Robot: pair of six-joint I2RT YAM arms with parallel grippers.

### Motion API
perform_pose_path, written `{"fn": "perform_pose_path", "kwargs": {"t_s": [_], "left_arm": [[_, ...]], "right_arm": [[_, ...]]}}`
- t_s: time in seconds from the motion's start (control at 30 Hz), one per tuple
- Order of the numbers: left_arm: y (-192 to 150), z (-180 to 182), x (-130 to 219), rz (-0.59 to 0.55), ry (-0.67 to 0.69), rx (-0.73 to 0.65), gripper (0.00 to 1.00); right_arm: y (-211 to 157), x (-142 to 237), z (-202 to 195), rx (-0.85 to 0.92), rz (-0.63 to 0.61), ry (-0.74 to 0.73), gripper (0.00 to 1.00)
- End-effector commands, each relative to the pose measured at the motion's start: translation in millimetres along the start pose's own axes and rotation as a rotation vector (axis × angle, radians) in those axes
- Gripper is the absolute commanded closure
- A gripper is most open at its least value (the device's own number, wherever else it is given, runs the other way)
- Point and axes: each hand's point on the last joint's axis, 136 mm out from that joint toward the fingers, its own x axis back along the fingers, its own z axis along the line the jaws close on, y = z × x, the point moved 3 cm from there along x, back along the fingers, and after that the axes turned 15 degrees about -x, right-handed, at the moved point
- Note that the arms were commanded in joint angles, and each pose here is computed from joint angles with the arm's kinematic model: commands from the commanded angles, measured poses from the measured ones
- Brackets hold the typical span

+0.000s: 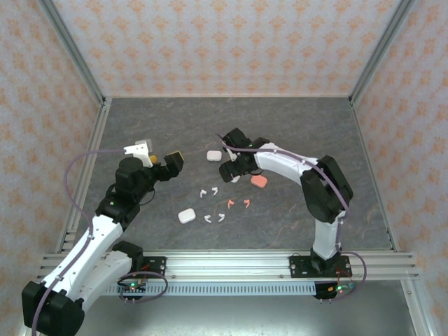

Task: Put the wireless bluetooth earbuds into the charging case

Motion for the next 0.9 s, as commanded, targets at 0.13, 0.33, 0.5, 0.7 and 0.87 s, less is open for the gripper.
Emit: {"fn": "perform_pose_path", "kwargs": {"t_s": [0.13,0.33,0.5,0.7,0.87], "left_arm": [[-1,4,1,0.024,0.018,-0.024,0.0],[-2,4,1,0.009,0.013,-0.013,0.0],[-7,6,2,0.023,0.021,-0.017,0.0],[-3,5,2,0.023,0.026,-0.034,0.0],[-3,5,-2,0.018,0.022,-0.022,0.0]], "right_arm": [[1,-20,8,0.024,0.065,-0.003,0.19],[-5,-33,10,0.035,0.106,-0.005,0.22],[-12,-38,8,0.037,0.138,-0.014,0.28],[-24,-36,7,0.038,0.159,-0.011,0.36],[-31,-34,4,0.057,0.178,-0.024,0.42]]}}
